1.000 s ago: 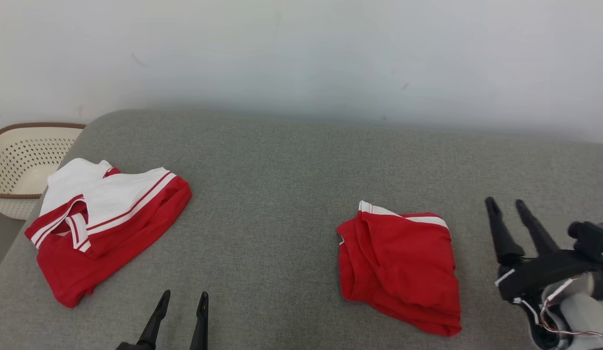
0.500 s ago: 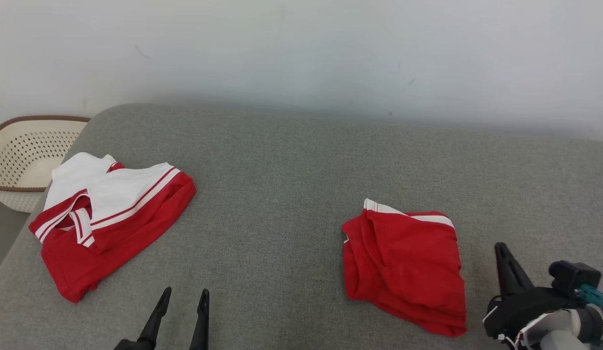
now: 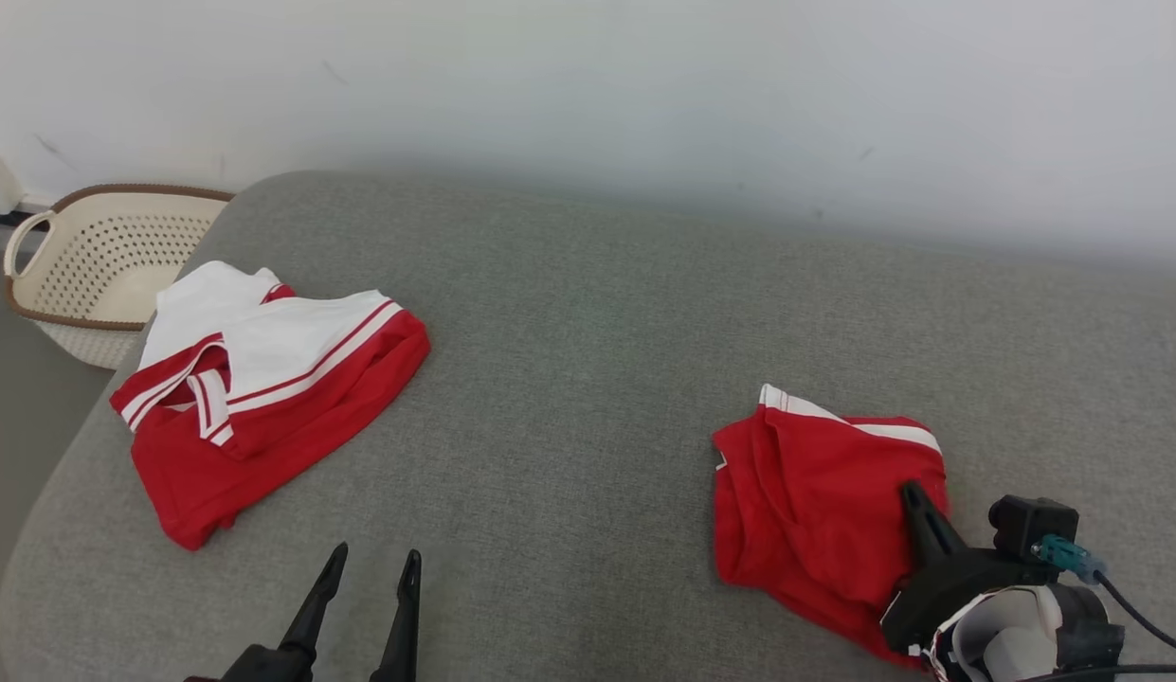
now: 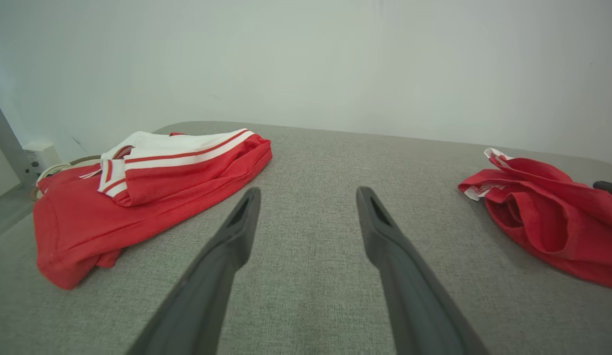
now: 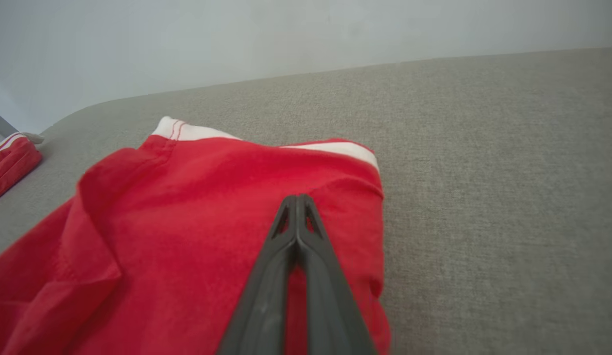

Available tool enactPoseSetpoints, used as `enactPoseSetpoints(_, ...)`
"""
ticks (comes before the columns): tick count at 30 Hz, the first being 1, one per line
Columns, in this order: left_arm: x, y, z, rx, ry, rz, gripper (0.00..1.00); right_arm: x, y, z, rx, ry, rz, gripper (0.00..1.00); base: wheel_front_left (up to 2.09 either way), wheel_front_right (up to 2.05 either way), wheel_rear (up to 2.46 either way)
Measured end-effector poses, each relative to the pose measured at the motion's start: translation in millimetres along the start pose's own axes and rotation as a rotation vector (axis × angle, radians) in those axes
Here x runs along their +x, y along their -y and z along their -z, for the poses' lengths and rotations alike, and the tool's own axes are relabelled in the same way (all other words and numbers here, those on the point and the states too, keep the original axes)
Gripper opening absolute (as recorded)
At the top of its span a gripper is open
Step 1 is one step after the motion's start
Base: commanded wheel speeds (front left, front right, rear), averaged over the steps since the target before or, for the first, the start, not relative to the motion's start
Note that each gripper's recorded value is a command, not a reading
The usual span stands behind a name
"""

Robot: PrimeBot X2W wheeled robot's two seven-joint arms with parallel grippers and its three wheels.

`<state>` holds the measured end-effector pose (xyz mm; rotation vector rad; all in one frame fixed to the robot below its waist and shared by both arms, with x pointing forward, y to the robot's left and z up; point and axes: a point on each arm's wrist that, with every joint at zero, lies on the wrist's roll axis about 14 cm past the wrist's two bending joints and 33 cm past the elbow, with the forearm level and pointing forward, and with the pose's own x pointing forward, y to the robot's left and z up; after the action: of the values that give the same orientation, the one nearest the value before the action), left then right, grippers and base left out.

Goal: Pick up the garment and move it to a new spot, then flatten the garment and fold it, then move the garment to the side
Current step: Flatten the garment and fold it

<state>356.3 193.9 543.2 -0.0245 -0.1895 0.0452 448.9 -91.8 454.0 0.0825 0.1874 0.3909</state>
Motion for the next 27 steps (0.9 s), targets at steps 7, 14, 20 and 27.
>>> enactPoseSetpoints(7,-9,-17,2,0.017,-0.013,-0.049,1.0,12,-33,18,0.028,-0.049,-0.063,0.0,0.0,0.0,0.0)
enactPoseSetpoints(14,-13,-25,1,0.025,-0.015,-0.069,1.0,15,-79,24,0.065,-0.05,-0.161,0.0,0.0,0.0,0.0)
enactPoseSetpoints(20,-14,-23,-1,0.023,-0.009,-0.064,1.0,7,-115,25,0.082,-0.043,-0.243,0.0,0.0,0.0,0.0)
enactPoseSetpoints(27,-14,-22,-2,0.022,-0.005,-0.064,1.0,-3,-140,29,0.097,-0.05,-0.304,0.0,0.0,0.0,0.0)
